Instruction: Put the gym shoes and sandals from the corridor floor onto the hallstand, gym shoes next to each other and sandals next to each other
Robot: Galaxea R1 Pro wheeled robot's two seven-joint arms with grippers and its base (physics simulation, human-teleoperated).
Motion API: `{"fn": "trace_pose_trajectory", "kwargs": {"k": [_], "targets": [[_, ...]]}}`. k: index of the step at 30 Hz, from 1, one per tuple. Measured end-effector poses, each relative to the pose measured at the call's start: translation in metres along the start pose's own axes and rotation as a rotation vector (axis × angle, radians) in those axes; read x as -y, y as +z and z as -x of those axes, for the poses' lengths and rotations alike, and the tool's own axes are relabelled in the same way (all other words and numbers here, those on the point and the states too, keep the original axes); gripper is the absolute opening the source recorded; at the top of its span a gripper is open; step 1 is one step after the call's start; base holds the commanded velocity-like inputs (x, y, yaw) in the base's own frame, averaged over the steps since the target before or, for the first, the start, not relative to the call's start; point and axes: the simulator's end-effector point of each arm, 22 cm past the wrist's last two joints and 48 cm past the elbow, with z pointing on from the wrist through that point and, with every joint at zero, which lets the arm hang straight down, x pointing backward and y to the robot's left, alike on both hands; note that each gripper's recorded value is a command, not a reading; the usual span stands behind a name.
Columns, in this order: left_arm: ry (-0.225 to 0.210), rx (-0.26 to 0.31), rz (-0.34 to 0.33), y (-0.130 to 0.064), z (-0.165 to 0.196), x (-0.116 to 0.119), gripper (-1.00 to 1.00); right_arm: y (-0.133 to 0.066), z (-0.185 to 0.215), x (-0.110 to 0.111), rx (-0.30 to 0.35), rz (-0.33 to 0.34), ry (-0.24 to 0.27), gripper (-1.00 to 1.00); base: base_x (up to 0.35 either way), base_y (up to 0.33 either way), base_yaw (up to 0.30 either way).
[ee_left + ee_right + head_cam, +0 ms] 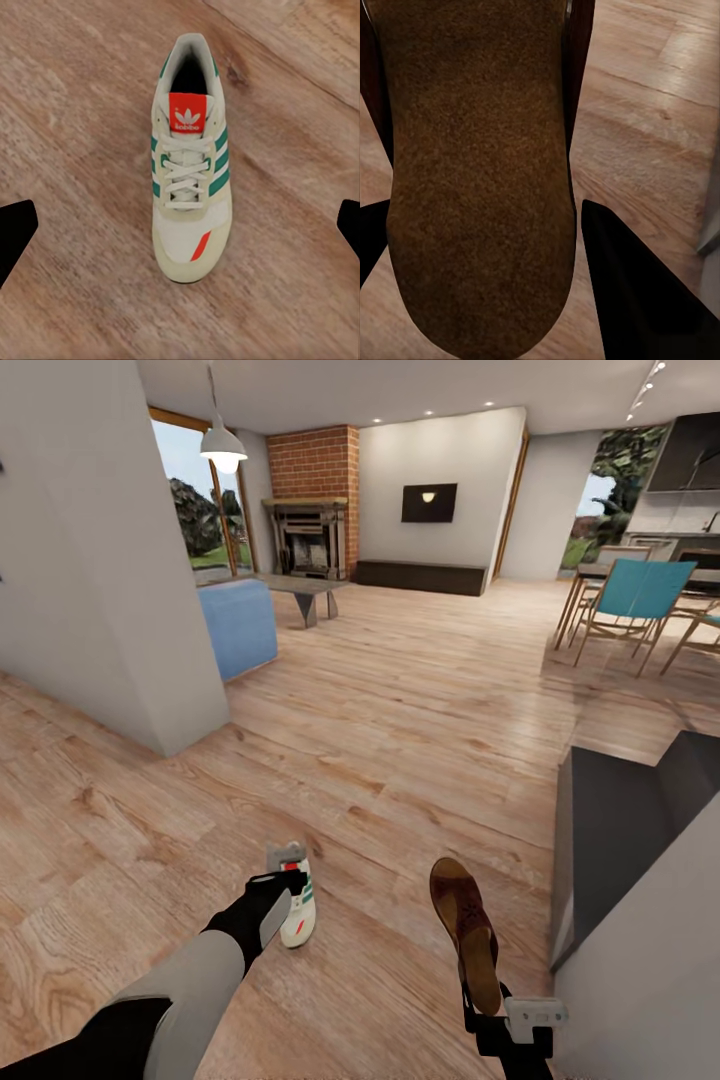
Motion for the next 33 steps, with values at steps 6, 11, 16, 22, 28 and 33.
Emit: {"fn": "trace_pose_trajectory", "kwargs": {"k": [6, 11, 16, 22, 28, 33], "targets": [[-0.004, 0.005, 0.001, 0.003, -0.002, 0.0, 1.0, 0.0, -0.004, 0.0, -0.009, 0.0, -0.001, -1.0, 0.0, 0.0, 0.0], [-0.013, 0.037, 0.002, 0.005, 0.004, 0.0, 1.0, 0.001, -0.006, 0.0, -0.015, 0.001, -0.001, -1.0, 0.0, 0.0, 0.0], [-0.024, 0.082, 0.002, 0.004, 0.02, 0.0, 1.0, 0.001, -0.007, 0.0, -0.017, 0.001, -0.001, -1.0, 0.0, 0.0, 0.0], [-0.032, 0.122, 0.001, 0.003, 0.039, 0.001, 1.0, 0.001, -0.008, 0.0, -0.019, 0.0, -0.001, -1.0, 0.0, 0.0, 0.0], [-0.041, 0.169, -0.001, 0.001, 0.055, 0.002, 1.0, 0.002, -0.007, 0.0, -0.017, -0.001, 0.0, -1.0, 0.0, 0.0, 0.0], [-0.045, 0.188, -0.002, 0.0, 0.06, 0.002, 1.0, 0.002, -0.007, 0.0, -0.017, -0.001, 0.0, -1.0, 0.0, 0.0, 0.0]]}}
